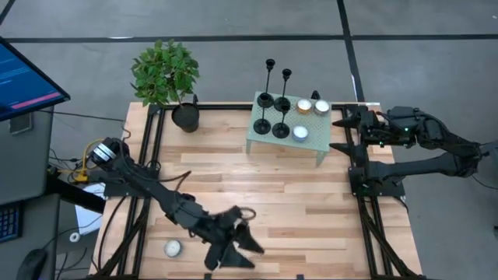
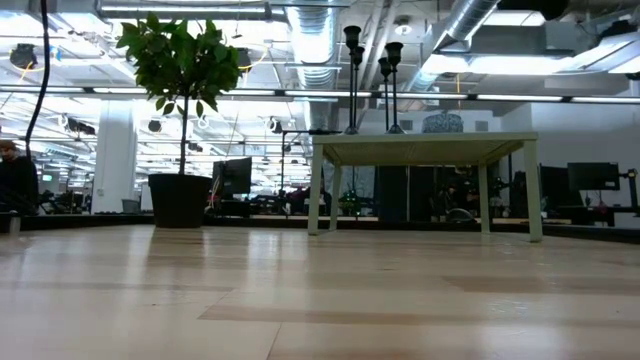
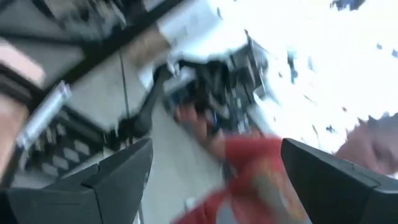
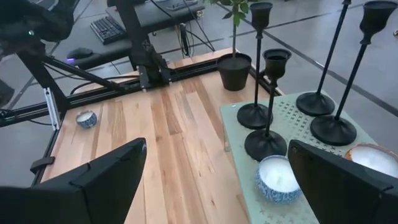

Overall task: Pick & Place candle stick holders
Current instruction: Put the blue scented candle on the shelf

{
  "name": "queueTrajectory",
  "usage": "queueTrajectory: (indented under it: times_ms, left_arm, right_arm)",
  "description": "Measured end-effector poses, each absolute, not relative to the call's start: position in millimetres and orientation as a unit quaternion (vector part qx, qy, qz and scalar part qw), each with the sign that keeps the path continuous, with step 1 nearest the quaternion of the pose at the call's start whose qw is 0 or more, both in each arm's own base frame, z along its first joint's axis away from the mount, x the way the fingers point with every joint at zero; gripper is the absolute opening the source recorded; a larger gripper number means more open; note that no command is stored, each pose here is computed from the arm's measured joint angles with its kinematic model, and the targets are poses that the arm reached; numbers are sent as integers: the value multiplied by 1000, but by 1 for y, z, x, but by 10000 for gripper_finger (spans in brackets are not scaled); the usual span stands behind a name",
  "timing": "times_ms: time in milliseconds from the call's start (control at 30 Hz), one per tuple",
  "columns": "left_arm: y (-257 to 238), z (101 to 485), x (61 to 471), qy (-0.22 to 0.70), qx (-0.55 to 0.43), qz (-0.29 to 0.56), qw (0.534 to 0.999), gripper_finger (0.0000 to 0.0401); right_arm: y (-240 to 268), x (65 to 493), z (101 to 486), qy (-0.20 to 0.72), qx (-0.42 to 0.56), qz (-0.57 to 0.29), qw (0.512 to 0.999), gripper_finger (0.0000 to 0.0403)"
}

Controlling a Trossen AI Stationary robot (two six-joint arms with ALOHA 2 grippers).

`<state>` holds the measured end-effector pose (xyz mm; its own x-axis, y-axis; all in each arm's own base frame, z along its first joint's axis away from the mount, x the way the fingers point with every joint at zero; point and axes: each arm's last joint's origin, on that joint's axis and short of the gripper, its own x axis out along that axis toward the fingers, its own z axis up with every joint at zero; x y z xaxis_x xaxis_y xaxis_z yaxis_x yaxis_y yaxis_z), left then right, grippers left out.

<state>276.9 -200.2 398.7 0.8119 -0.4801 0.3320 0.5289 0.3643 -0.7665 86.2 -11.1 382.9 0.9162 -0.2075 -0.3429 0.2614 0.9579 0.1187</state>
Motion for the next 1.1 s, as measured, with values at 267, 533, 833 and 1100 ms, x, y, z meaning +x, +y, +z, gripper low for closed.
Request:
queueTrajectory:
  times_ms: [267,533,833,1100]
  left_arm:
    - [-185,407,278,-85,-481,-224,843,355]
    - [-171,410,283,-94,-515,-211,826,355]
    - [-139,433,273,-162,-508,-154,832,355]
    - [-116,443,269,-192,-484,-138,843,355]
  right_arm:
    - [-13,86,383,160,77,-155,972,381]
    - [-15,85,383,157,73,-190,966,381]
    - [-15,84,379,180,68,-188,963,381]
    - [-15,84,379,183,68,-186,963,381]
